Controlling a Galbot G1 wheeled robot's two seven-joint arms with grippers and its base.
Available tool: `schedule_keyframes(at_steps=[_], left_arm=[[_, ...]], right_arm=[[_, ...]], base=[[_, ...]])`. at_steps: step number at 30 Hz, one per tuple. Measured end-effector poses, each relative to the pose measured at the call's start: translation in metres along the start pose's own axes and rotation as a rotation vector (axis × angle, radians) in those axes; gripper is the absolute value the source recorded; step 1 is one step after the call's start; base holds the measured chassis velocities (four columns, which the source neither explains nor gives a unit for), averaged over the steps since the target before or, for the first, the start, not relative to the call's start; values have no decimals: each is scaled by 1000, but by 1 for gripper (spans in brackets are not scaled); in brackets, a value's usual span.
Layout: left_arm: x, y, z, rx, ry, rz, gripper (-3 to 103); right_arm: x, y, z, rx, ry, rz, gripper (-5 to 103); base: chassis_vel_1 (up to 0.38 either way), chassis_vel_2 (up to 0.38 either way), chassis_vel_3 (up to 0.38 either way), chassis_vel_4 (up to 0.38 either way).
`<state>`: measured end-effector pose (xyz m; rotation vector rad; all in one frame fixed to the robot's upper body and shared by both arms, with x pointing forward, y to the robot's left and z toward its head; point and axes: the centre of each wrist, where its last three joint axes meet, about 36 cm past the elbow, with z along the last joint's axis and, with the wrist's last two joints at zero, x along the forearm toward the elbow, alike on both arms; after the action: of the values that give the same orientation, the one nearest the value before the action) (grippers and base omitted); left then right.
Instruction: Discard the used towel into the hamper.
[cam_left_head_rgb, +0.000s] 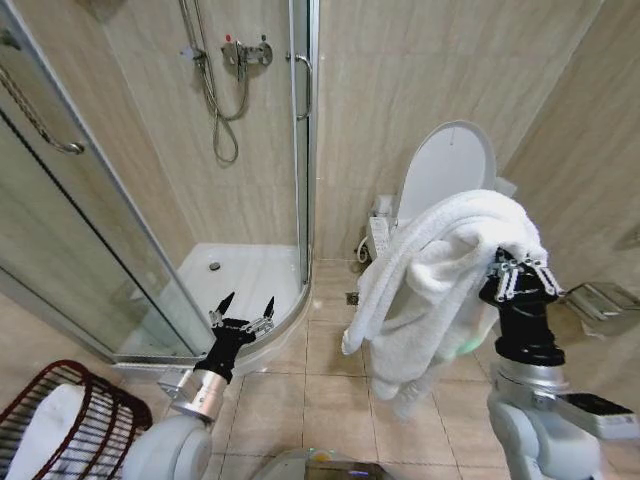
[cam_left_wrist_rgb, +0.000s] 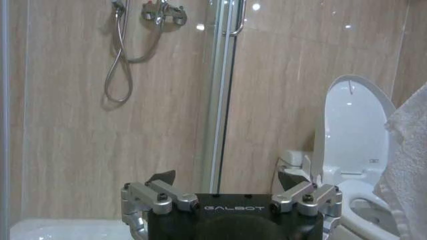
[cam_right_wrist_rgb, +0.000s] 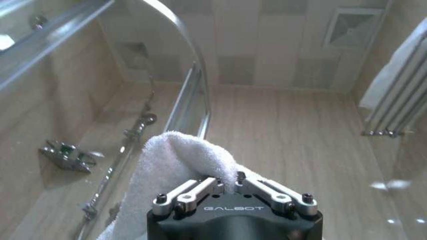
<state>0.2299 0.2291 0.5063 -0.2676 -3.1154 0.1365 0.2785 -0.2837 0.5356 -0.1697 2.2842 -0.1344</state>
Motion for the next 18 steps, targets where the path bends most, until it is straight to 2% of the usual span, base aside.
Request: schedule_keyframes(at_steps=[11, 18], left_arm=[[0, 0, 0, 0, 0, 0, 100], [0, 0, 0, 0, 0, 0, 100]], right_arm=[[-3, 3, 4, -15, -13, -6, 3], [-3, -6, 1, 6, -13, 3, 3]], base=[[0, 0, 0, 0], [0, 0, 0, 0]])
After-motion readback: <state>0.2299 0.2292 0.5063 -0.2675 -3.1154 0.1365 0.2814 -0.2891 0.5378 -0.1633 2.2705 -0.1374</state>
